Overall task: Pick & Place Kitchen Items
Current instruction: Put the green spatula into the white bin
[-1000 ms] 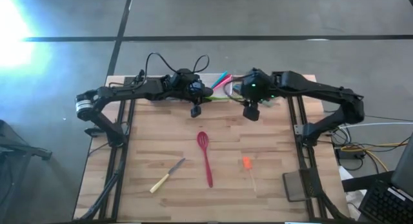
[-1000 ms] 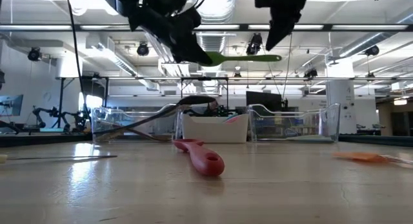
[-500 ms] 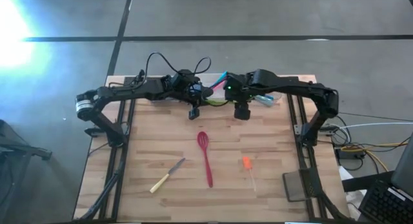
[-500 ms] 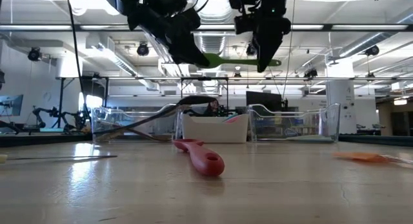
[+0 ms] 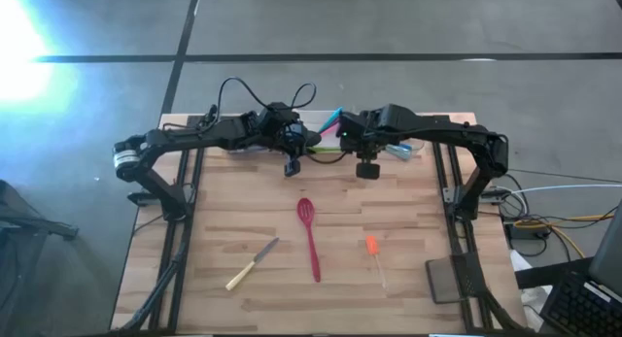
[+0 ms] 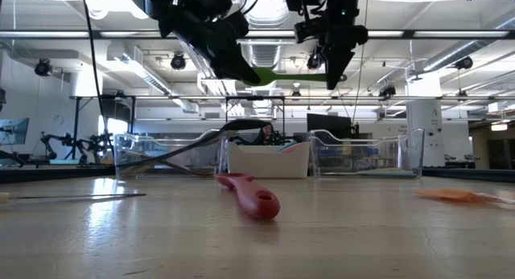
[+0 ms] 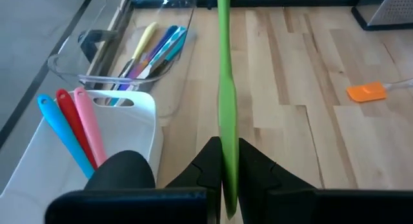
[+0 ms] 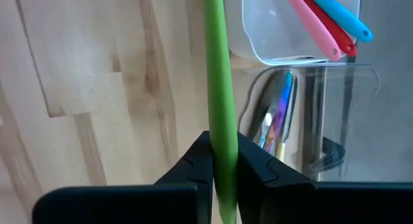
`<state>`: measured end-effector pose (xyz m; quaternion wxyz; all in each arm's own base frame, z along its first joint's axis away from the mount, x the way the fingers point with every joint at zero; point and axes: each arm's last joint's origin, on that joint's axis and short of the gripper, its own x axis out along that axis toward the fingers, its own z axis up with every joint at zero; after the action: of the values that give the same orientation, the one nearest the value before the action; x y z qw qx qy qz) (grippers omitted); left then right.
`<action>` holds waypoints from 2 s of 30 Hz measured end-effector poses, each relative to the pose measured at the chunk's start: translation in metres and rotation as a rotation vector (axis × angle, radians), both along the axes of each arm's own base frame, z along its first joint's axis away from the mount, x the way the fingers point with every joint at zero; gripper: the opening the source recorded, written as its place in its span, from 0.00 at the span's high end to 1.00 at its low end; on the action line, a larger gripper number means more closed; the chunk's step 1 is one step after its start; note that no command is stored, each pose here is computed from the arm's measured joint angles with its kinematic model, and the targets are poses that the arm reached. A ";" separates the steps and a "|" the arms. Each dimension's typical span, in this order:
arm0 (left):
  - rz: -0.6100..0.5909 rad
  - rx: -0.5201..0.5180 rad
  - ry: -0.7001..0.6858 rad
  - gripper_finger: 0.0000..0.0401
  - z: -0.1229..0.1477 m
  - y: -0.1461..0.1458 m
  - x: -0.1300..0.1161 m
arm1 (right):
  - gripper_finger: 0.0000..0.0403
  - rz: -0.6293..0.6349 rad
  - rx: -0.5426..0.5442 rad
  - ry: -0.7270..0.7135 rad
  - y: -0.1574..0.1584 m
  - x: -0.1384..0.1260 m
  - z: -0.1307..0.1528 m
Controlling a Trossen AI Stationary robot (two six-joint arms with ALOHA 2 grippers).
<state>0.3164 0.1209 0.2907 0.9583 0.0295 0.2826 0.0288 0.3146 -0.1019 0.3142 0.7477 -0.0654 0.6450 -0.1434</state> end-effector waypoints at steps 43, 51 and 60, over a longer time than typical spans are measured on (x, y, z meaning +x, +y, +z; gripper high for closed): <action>0.236 -0.031 -0.096 0.47 0.005 -0.035 -0.098 | 0.95 0.011 -0.124 0.235 -0.149 0.014 -0.020; 0.227 -0.001 -0.166 0.47 0.019 -0.041 -0.112 | 0.95 0.049 -0.099 0.327 -0.146 0.029 -0.048; 0.222 0.010 -0.168 0.47 0.020 -0.042 -0.113 | 0.95 0.112 -0.125 0.410 -0.139 0.044 -0.068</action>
<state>0.2030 0.0794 0.3104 0.9695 0.0005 0.2026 0.1383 0.3583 -0.2412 0.2465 0.6024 -0.1752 0.7686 -0.1249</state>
